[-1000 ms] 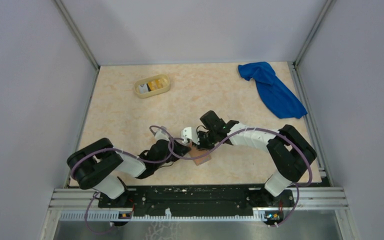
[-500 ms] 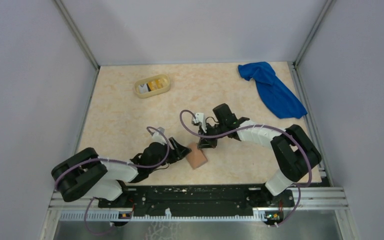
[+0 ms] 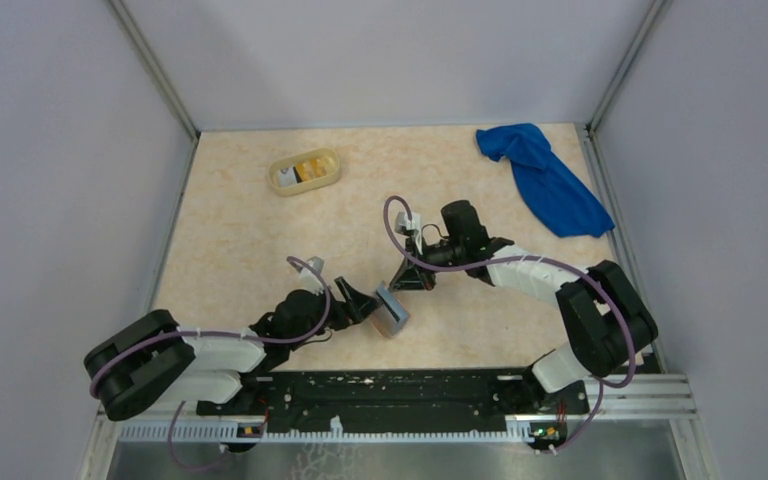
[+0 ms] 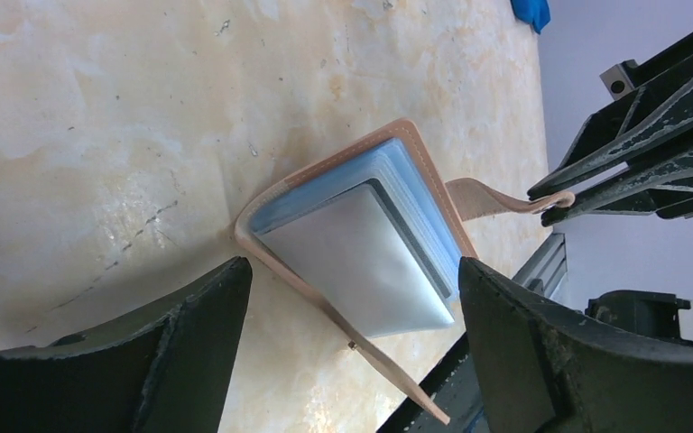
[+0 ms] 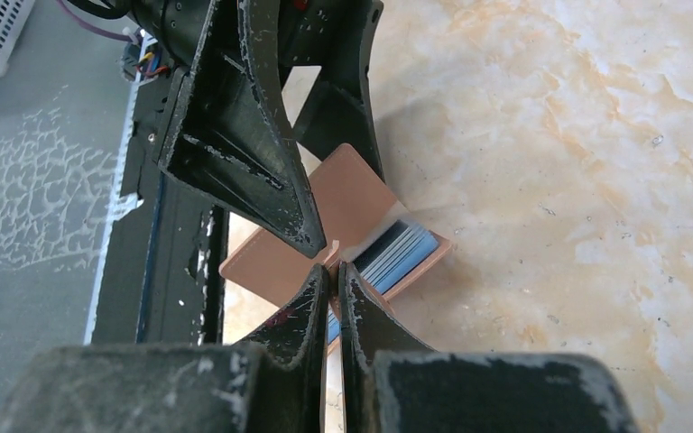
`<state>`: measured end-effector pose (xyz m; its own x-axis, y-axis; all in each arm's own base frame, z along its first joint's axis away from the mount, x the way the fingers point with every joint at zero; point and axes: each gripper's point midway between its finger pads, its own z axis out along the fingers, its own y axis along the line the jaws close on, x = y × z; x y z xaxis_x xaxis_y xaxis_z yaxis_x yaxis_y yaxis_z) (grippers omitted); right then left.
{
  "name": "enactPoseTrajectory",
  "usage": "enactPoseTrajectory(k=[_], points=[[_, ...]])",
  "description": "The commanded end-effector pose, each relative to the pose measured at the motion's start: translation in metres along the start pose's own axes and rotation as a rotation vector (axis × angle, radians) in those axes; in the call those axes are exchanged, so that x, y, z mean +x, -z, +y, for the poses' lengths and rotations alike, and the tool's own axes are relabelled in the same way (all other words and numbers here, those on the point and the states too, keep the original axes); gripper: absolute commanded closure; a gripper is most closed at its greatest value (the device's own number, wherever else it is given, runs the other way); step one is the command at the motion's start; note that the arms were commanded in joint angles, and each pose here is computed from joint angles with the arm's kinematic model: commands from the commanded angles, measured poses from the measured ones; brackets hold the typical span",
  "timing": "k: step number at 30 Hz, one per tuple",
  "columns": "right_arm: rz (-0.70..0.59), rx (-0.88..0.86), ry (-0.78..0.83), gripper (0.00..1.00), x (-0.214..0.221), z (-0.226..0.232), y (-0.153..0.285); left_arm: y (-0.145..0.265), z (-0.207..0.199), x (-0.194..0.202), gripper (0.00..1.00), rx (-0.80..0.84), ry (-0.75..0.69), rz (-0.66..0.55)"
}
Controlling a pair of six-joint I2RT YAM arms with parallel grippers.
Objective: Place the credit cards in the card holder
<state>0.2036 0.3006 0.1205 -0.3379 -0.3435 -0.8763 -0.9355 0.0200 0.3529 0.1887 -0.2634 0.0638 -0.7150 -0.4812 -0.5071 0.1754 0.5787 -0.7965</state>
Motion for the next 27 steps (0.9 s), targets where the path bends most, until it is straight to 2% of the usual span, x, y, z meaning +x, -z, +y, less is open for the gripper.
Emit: enactPoseTrajectory(k=[1,5,7,16,18,20,24,27], points=[[-0.021,0.004,0.045,1.0,-0.014,-0.001,0.0,0.0,-0.001,0.005,0.16,0.018,0.006,0.012],[0.012,0.096,0.063,1.0,-0.011,-0.017,0.005,-0.001,0.006,0.006,0.25,-0.017,0.009,0.014],[0.068,0.169,0.093,1.0,-0.002,-0.03,0.01,-0.001,0.009,0.005,0.44,-0.036,-0.013,0.012],[0.307,0.435,0.196,1.0,0.028,-0.082,0.04,-0.002,0.038,0.007,0.81,-0.164,-0.136,0.032],[0.38,0.503,0.175,0.93,0.039,-0.096,0.048,-0.002,0.041,0.009,0.86,-0.177,-0.172,0.049],[0.41,0.525,0.152,0.81,0.04,-0.103,0.05,-0.003,0.045,0.011,0.9,-0.191,-0.211,0.07],[0.323,0.484,0.179,0.62,0.02,-0.089,0.046,-0.007,0.047,0.015,0.94,-0.194,-0.265,0.108],[0.231,0.416,0.241,0.57,-0.003,-0.067,0.044,-0.009,0.046,0.016,0.94,-0.184,-0.277,0.119]])
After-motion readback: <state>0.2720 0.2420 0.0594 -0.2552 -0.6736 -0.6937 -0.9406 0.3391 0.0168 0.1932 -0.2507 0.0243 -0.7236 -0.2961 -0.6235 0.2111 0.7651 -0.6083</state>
